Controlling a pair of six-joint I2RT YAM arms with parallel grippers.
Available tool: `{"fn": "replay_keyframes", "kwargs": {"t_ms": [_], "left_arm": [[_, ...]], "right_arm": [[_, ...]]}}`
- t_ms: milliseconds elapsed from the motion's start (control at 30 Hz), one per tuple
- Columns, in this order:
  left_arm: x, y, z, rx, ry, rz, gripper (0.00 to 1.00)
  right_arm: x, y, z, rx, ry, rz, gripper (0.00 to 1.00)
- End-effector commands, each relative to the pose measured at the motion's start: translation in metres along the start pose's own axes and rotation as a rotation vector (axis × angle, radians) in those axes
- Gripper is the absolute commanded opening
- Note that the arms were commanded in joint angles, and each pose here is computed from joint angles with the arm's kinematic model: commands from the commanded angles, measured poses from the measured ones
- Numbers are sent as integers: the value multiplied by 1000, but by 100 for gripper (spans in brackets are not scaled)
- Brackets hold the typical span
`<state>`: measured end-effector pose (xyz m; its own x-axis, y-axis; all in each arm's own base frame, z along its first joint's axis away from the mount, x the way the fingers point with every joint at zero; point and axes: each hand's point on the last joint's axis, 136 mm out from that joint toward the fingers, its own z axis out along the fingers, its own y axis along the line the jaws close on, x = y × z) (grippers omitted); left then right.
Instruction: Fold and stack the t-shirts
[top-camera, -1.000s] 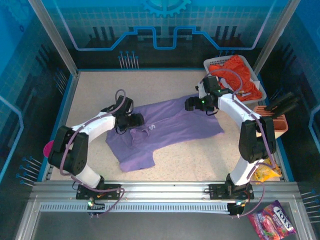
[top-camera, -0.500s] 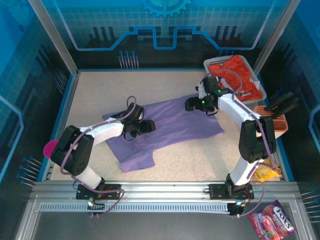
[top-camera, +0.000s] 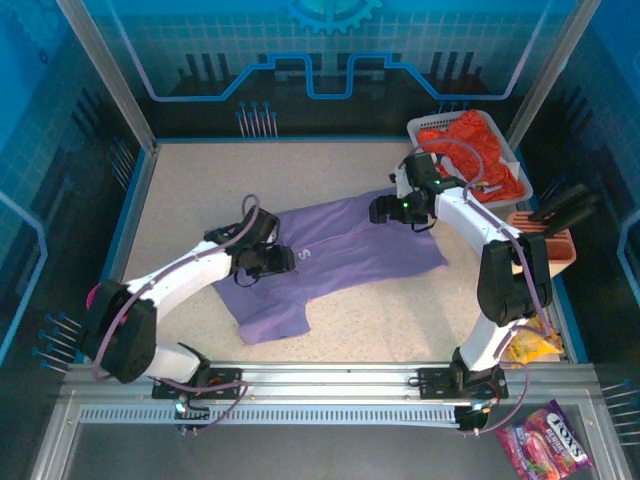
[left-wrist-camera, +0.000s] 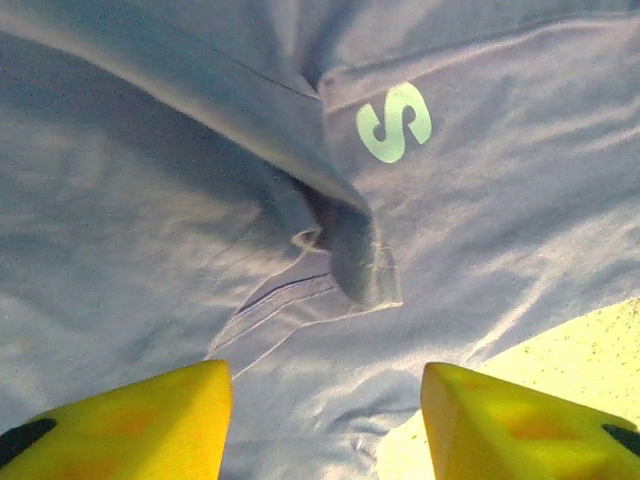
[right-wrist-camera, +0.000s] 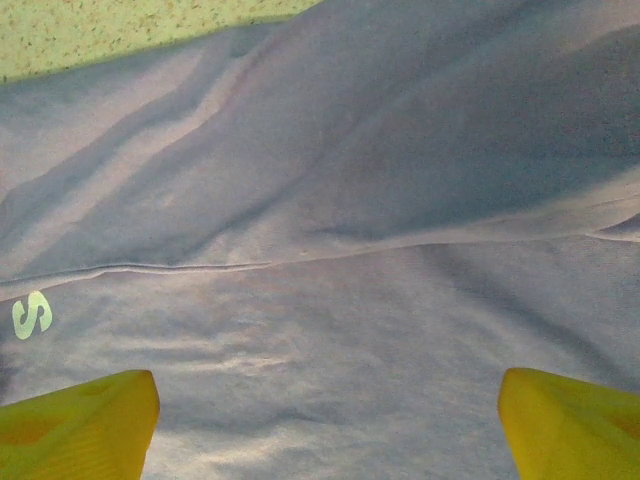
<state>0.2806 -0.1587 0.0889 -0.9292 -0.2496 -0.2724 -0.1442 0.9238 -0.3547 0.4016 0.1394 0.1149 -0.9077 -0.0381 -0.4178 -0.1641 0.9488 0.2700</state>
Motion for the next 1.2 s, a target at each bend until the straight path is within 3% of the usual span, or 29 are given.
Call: {"fn": "replay_keyframes", "kwargs": {"t_ms": [0, 100, 167, 233, 400, 567, 800, 1167], "left_arm": [[23, 33, -10, -102, 60, -74, 46], [32, 49, -2, -113, 78, -135, 45], [36, 55, 7, -103, 95, -172, 56], [32, 61, 12, -93, 105, -211, 58], [-35, 58, -4, -36, -29, -238, 62], [-96, 58, 4, -21, -58, -253, 62], [-107, 91, 59, -33, 28, -365, 57], [-138, 138, 70, -224, 111, -319, 59]], "right_arm": [[-3, 18, -10, -26, -3, -40, 89], [-4, 20, -10, -32, -6, -38, 87], [-6, 20, -10, -33, -9, -35, 85], [-6, 21, -9, -36, -9, -34, 83], [-20, 26, -8, -52, -21, -29, 81], [-34, 34, 9, -90, -11, -13, 82], [-41, 31, 47, -96, 52, 17, 81], [-40, 8, 91, -32, 149, 94, 81]]}}
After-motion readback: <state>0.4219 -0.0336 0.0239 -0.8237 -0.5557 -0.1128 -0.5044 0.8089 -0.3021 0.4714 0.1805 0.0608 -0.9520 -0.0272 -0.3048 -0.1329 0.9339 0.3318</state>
